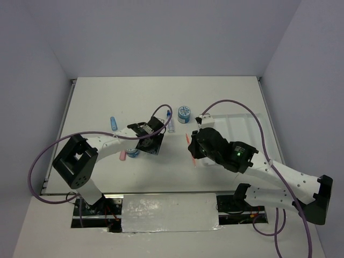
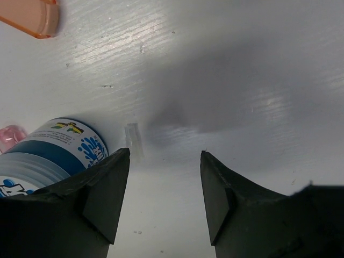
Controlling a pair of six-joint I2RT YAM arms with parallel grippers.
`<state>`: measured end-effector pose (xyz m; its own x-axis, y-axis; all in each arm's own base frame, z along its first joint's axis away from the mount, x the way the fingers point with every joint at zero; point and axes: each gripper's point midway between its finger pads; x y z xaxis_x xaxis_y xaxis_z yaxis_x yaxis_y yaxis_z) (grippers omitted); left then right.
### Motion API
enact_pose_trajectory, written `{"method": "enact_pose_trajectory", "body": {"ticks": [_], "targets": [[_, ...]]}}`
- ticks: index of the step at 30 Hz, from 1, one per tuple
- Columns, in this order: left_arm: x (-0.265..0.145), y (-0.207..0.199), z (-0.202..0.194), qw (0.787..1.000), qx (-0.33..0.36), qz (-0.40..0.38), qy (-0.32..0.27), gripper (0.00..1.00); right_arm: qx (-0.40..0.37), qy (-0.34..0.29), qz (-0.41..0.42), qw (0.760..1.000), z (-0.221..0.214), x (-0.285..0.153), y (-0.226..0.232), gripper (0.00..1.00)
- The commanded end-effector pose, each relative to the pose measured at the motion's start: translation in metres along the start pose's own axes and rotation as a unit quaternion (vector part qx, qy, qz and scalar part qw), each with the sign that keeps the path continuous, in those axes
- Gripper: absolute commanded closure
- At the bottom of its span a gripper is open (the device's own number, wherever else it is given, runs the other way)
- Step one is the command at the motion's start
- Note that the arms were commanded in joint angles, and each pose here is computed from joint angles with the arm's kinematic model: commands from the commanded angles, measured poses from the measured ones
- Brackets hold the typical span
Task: Sort the stationery into containers
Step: Pick up the pen cap from the center of the board.
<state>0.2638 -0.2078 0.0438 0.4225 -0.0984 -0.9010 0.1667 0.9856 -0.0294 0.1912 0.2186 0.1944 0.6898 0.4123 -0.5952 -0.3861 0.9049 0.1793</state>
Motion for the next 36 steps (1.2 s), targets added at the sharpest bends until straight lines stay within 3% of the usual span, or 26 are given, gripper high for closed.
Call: {"method": "enact_pose_trajectory", "body": {"ticks": [1, 14, 21, 29, 36], "targets": [[0.003, 0.004, 0.005, 1.0, -0.016, 0.003, -0.019, 0.33, -0.001, -0.02, 0.011, 1.0, 0.007, -0.005, 0.007, 1.0], [0.011, 0.013, -0.001, 0.999, -0.036, 0.0, -0.008, 0.34, -0.04, -0.004, 0.016, 0.999, 0.004, 0.0, 0.031, 1.0], [0.016, 0.013, -0.008, 0.999, -0.044, -0.009, 0.006, 0.45, -0.045, -0.006, 0.018, 0.999, 0.007, -0.002, 0.036, 1.0], [0.029, 0.017, -0.021, 0.998, -0.048, 0.002, 0.027, 0.49, -0.048, -0.014, 0.015, 0.999, 0.012, -0.007, 0.036, 1.0], [0.031, 0.017, -0.026, 0.998, -0.052, 0.002, 0.037, 0.72, -0.05, -0.013, 0.014, 0.999, 0.011, -0.007, 0.035, 1.0]]}}
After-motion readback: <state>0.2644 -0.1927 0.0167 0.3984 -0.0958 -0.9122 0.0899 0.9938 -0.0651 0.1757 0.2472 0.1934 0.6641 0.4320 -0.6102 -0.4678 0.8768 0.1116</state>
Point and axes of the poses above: each gripper's point midway between its finger pads, its own x axis out along the fingers, its own y axis along the line the jaws close on, z = x × y, and after that the axes turned 7 degrees about -x, right-handed
